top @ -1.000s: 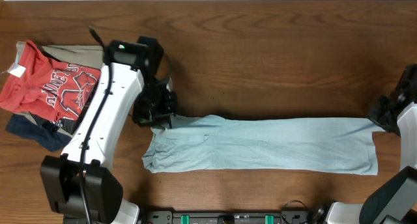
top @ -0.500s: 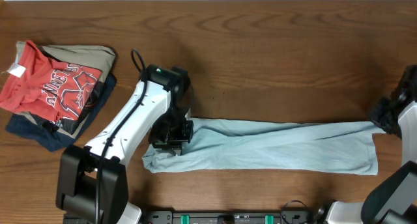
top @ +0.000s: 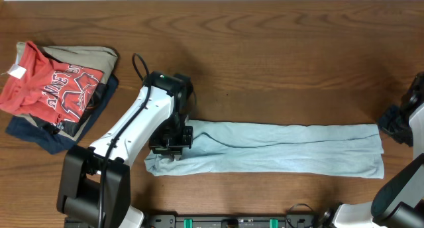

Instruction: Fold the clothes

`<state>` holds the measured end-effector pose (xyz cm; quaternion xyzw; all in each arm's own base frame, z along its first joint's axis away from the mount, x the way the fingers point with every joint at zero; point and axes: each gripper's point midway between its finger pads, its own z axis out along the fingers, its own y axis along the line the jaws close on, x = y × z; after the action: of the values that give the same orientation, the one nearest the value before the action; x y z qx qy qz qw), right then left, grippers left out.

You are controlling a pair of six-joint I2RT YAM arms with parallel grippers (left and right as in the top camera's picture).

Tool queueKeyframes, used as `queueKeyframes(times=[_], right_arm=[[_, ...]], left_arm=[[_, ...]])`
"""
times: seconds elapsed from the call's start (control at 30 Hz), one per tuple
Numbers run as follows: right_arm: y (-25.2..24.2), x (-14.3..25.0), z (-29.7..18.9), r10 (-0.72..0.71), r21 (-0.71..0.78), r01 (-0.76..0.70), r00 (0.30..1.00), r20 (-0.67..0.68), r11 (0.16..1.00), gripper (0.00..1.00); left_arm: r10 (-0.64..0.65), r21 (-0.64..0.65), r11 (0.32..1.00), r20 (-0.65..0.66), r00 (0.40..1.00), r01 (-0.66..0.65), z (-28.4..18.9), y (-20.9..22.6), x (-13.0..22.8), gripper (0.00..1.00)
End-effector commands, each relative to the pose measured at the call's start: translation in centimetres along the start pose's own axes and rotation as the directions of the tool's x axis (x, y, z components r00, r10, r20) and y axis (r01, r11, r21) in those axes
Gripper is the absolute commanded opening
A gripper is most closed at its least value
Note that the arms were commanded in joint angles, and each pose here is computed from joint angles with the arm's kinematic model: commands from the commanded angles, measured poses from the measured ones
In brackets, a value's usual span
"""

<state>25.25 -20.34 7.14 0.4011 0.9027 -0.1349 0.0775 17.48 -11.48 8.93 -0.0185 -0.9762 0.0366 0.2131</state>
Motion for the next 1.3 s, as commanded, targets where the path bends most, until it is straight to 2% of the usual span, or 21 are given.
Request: queueKeyframes(times=[0.0,0.07,0.17,0.27,0.33,0.43,0.53,0.83,1.07,1.1,1.27], right_arm=[[-0.5,0.2,0.3,0.028,0.000,-0.028,1.000,-0.014,1.000,0.22],[0.0,0.3,0.2,0.026,-0.028,-0.027,0.999,-0.023,0.999,0.32],[0.1,0.6,0.2,0.020,-0.034,-0.022,0.999,-0.034,0.999,0.38],[0.0,0.8,0.3,0.018,-0.031,-0.020,0.999,-0.043,0.999,0.45],[0.0,0.9,0.3,0.018,-0.031,-0.019,0.999,-0.045,0.999,0.49],[0.0,1.0,0.3,0.018,-0.030,-0.019,0.999,-0.049,0.999,0.50],[0.2,1.1,0.3,0.017,-0.039,-0.019,0.998,-0.053,0.999,0.51],[0.2,1.1,0.3,0.016,-0.040,-0.019,0.998,-0.057,0.999,0.53],[0.2,1.2,0.2,0.015,-0.039,-0.018,0.998,-0.060,0.999,0.54],[0.1,1.2,0.2,0.016,-0.039,-0.018,0.998,-0.060,0.999,0.54],[0.4,1.3,0.2,0.016,-0.054,-0.019,0.998,-0.064,0.998,0.55]], left_arm=[[-0.010,-0.019,1.000,0.009,1.000,0.010,0.2,0.4,-0.3,0.08],[-0.005,-0.022,1.000,0.033,0.999,0.006,0.2,0.4,-0.9,0.07],[-0.011,-0.053,0.998,0.095,0.995,0.016,0.1,0.8,-2.3,0.07],[-0.068,-0.099,0.991,0.180,0.981,0.087,-0.2,1.7,-4.0,0.07],[-0.097,-0.109,0.986,0.214,0.972,0.123,-0.3,1.9,-4.7,0.11],[-0.095,-0.112,0.986,0.246,0.965,0.126,-0.4,2.0,-5.5,0.17],[-0.142,-0.150,0.969,0.311,0.940,0.195,-0.9,3.0,-6.5,0.23],[-0.178,-0.152,0.958,0.342,0.923,0.241,-1.1,3.3,-6.9,0.28],[-0.233,-0.136,0.946,0.343,0.910,0.294,1.0,3.7,-7.1,0.19],[-0.242,-0.134,0.944,0.338,0.910,0.300,1.5,3.8,-7.0,0.12],[-0.246,-0.116,0.948,0.327,0.913,0.297,4.6,4.1,-7.0,0.08]])
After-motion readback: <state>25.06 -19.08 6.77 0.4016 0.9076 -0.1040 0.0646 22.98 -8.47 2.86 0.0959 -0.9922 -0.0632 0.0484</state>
